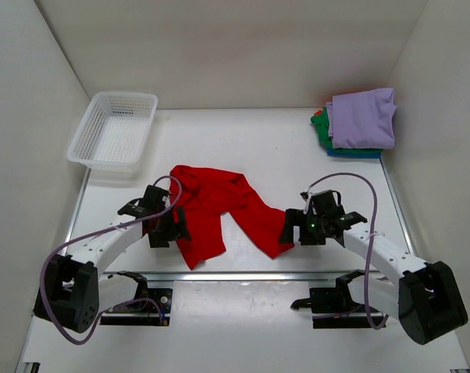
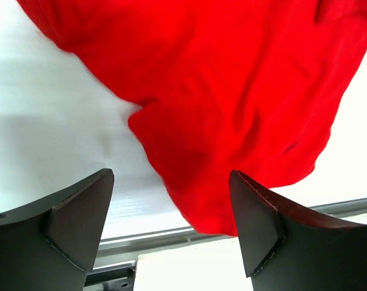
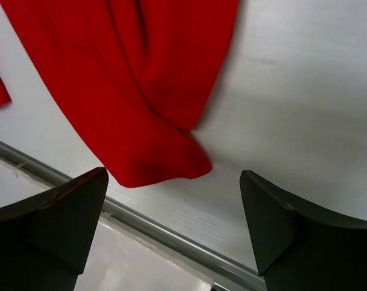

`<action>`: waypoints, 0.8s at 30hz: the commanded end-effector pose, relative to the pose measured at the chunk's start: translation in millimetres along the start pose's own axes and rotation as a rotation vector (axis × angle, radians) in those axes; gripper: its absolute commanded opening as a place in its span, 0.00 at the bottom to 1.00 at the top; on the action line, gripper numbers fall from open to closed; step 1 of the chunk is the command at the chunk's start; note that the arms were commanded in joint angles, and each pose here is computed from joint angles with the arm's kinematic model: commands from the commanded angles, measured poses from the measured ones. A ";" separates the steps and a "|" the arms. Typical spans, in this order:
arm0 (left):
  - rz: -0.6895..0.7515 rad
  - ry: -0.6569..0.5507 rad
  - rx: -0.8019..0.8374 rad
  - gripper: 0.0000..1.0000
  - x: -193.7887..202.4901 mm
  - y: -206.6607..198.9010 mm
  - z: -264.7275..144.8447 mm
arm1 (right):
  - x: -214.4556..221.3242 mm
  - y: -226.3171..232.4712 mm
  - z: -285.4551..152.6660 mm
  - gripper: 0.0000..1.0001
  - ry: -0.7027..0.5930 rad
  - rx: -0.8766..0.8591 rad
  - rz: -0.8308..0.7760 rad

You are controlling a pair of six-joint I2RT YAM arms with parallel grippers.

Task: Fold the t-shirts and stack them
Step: Flatten out the tshirt

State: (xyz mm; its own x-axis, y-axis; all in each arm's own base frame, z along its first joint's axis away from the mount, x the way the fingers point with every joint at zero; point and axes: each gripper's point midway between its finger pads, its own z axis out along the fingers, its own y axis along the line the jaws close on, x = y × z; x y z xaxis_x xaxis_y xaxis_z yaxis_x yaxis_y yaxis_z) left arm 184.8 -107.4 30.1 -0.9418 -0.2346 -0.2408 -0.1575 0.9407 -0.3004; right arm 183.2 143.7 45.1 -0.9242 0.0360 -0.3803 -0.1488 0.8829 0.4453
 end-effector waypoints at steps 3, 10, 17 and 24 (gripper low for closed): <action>-0.019 0.025 0.019 0.89 21.8 -1.7 7.8 | 10.8 15.0 20.0 0.86 0.005 -0.067 0.051; -0.003 0.103 0.083 0.30 48.5 -24.9 29.9 | 32.8 21.3 39.2 0.43 0.057 -0.092 0.030; -0.013 0.005 0.090 0.00 14.9 -27.9 -3.5 | 21.1 30.2 -3.1 0.00 0.065 -0.031 0.043; 0.020 -0.118 0.183 0.00 -38.1 -66.2 -67.5 | -4.6 33.7 -55.1 0.22 0.021 -0.082 0.025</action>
State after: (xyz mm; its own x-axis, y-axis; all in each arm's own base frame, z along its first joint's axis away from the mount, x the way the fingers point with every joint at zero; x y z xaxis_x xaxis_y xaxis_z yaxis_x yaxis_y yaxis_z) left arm 200.1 -141.1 84.2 -0.9175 -0.2722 -0.2898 -0.1298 0.8940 -0.4288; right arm 178.0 157.5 96.2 -0.9185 0.1030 -0.3817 -0.1271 0.8372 0.5319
